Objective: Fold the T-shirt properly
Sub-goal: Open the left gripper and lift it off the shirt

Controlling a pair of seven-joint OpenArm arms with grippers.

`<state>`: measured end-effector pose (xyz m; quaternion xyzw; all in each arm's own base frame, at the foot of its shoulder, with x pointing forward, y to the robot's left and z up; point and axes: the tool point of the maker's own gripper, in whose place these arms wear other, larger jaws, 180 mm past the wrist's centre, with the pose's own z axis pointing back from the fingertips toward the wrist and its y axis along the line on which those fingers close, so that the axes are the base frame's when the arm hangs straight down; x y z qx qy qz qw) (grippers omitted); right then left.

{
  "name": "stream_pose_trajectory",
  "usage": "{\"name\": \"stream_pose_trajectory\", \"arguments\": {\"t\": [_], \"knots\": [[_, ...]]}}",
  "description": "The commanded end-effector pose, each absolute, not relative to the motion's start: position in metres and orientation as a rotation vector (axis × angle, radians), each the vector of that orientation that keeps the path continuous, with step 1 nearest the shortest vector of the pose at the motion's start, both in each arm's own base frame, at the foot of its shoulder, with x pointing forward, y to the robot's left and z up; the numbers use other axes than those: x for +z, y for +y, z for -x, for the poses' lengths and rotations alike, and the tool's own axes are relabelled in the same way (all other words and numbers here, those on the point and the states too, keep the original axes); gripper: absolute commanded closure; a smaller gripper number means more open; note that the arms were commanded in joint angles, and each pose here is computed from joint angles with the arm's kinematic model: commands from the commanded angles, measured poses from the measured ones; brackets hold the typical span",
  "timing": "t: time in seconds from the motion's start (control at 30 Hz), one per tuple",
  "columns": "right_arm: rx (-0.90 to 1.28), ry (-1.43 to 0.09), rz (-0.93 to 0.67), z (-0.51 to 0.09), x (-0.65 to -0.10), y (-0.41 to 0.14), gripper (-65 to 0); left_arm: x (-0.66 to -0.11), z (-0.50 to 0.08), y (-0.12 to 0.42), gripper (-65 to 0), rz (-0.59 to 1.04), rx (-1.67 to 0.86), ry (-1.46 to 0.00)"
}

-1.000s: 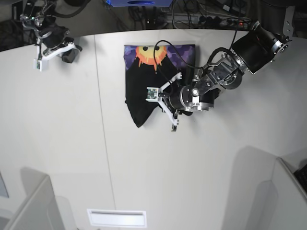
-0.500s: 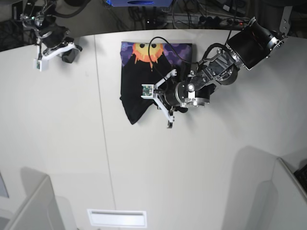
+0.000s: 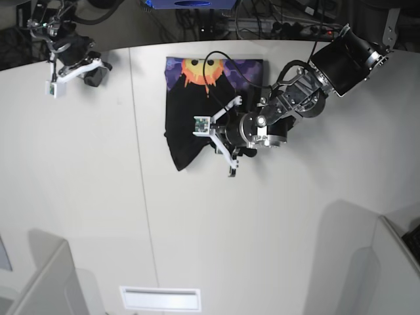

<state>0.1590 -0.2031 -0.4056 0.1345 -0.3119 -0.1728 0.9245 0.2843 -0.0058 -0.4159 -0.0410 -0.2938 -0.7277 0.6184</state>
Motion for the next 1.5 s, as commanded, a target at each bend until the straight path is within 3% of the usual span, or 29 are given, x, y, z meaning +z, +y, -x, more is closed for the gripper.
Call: {"name": "stream_pose_trajectory", "arguments": {"t": [0.0, 0.1, 0.2, 0.6, 0.9, 0.93, 1.0, 1.1, 1.47], "knots": [[-0.339, -0.677, -0.272, -0.165, -0.397, -0.207, 0.0, -0.409, -0.293, -0.004, -23.2, 0.069, -1.692, -0.682], [-0.338, -0.678, -0.274, -0.165, -0.397, -0.206, 0.0, -0.397, -0.307, -0.005, -33.1, 0.046, -1.693, -0.711], [-0.334, -0.68, -0.278, -0.167, -0.397, -0.204, 0.0, -0.384, -0.318, -0.009, -37.2, 0.026, -1.7, -0.748], [-0.33, -0.68, -0.283, -0.168, -0.397, -0.202, 0.0, -0.297, -0.358, -0.033, -37.7, -0.017, -1.611, -1.032], [-0.291, -0.719, -0.251, -0.174, -0.386, -0.212, 0.0, -0.22, -0.375, 0.02, -36.2, -0.076, -1.255, -1.288], [-0.283, -0.743, -0.246, -0.177, -0.38, -0.213, 0.0, -0.216, -0.373, 0.028, -34.2, -0.087, -1.228, -1.299], [-0.266, -0.773, -0.23, -0.177, -0.37, -0.215, 0.0, -0.218, -0.366, 0.045, -24.0, -0.1, -1.177, -1.296], [-0.23, -0.807, -0.206, -0.179, -0.358, -0.22, 0.0, -0.23, -0.36, 0.075, 0.0, -0.126, -1.084, -1.26], [-0.037, -0.759, -0.178, -0.161, -0.356, -0.229, 0.0, -0.272, -0.327, 0.174, 0.0, -0.227, -0.84, -1.094]]}}
